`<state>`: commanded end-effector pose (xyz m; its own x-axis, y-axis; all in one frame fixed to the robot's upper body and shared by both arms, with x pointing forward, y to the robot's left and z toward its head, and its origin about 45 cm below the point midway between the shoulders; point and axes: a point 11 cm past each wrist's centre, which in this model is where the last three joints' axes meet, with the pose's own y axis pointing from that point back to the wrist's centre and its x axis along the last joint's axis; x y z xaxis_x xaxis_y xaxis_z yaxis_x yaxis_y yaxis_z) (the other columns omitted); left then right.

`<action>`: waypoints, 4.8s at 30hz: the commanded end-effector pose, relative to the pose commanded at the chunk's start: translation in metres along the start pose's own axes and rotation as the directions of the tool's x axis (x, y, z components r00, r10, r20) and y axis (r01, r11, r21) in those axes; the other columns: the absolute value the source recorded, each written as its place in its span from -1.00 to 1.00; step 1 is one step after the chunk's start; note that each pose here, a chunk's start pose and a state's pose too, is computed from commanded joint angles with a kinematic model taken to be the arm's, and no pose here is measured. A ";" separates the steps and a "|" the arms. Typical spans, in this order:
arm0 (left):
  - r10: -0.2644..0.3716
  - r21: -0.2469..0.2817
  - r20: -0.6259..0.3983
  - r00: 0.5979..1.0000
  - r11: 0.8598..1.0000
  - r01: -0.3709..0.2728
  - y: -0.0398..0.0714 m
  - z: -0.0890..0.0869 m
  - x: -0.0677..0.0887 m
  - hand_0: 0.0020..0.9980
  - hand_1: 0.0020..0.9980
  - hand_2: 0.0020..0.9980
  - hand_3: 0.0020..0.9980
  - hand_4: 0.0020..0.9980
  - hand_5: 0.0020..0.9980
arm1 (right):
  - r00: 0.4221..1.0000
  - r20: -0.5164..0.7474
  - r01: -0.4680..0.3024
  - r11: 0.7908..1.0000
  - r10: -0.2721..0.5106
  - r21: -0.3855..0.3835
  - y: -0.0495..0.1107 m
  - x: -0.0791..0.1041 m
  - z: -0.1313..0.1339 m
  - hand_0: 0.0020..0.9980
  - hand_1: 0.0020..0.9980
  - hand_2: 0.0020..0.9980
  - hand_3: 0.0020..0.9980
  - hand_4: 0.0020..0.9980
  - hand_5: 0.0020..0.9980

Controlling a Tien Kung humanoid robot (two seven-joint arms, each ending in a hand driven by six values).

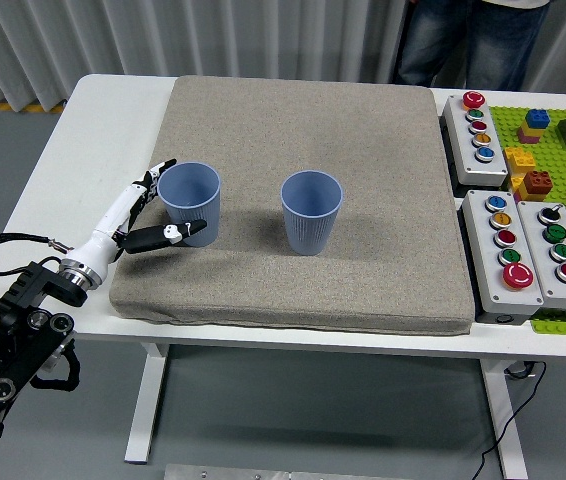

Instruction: Pick cup pour cup place

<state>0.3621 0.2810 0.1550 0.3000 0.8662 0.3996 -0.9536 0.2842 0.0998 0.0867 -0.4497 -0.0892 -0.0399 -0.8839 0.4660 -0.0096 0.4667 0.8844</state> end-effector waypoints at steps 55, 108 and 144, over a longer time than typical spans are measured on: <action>-0.004 0.000 -0.050 0.999 1.000 0.004 -0.013 0.002 -0.014 0.51 0.32 0.56 0.61 1.00 -0.22 | 1.000 0.000 0.002 1.000 -0.002 0.012 0.001 0.000 -0.007 0.30 0.31 0.18 0.19 -1.00 -0.73; -0.022 -0.149 0.221 0.975 0.987 0.056 -0.033 0.064 0.002 0.18 0.00 0.09 0.05 0.90 -0.52 | 1.000 0.013 -0.001 1.000 0.001 0.013 0.001 0.004 -0.007 0.30 0.31 0.18 0.19 -1.00 -0.78; -0.072 -0.186 0.477 0.876 0.966 0.181 -0.056 0.101 -0.002 0.15 0.00 0.09 0.04 0.83 -0.64 | 1.000 0.022 -0.004 1.000 0.004 0.019 0.001 0.005 -0.011 0.30 0.31 0.18 0.19 -1.00 -0.79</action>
<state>0.4125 0.2221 0.2406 0.3186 0.5424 0.7774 -0.8618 0.5073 -0.0008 0.0978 -0.4542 -0.0852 -0.0622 -0.8813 0.4685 -0.0284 0.4708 0.8818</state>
